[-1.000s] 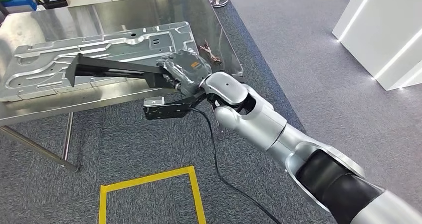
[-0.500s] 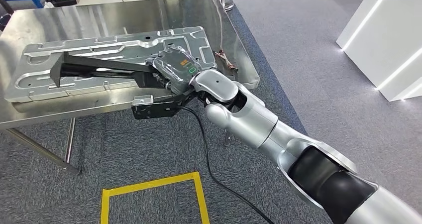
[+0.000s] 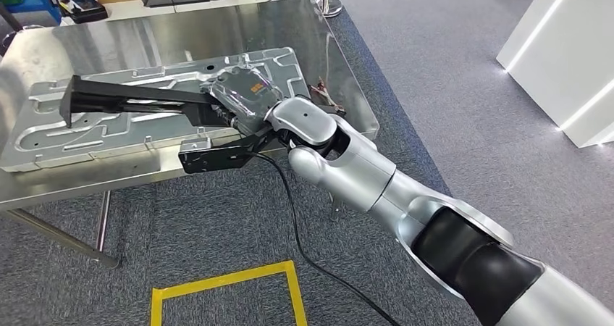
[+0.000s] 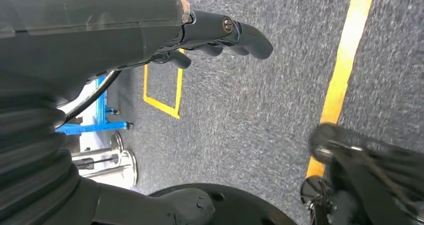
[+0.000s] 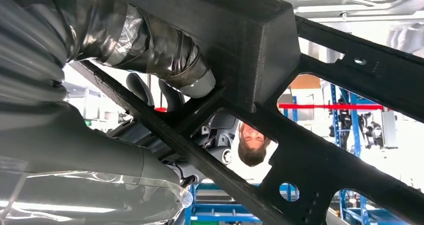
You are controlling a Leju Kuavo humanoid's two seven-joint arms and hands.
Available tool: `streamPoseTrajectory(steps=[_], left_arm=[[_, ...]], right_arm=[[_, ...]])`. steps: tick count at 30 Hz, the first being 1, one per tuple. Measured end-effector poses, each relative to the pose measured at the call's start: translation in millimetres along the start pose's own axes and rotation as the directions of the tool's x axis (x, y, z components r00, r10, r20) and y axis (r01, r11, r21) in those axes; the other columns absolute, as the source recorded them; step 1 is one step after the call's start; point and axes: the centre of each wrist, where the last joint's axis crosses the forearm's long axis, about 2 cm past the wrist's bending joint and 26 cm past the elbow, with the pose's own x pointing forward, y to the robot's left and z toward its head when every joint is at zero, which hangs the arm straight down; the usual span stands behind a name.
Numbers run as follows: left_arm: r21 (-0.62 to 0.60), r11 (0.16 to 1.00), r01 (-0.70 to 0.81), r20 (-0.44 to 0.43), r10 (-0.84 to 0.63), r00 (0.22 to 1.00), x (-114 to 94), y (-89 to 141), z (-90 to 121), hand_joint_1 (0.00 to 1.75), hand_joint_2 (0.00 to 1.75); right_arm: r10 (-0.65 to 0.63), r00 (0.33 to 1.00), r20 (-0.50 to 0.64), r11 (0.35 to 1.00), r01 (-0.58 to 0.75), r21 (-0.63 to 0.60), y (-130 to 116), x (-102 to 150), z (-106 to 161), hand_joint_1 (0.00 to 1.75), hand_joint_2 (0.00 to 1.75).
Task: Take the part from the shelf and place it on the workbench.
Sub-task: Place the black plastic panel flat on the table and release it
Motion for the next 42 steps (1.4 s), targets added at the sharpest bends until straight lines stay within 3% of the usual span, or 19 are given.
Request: streamPoseTrajectory(steps=[42], left_arm=[[0.006, 0.996, -0.088, -0.008, 0.088, 0.996, -2.5, -2.0, 0.3, 0.00, 1.75]], right_arm=[[-0.010, 1.000, 0.011, 1.000, 0.010, 0.027, 4.9, -0.1, -3.1, 1.75, 1.75]])
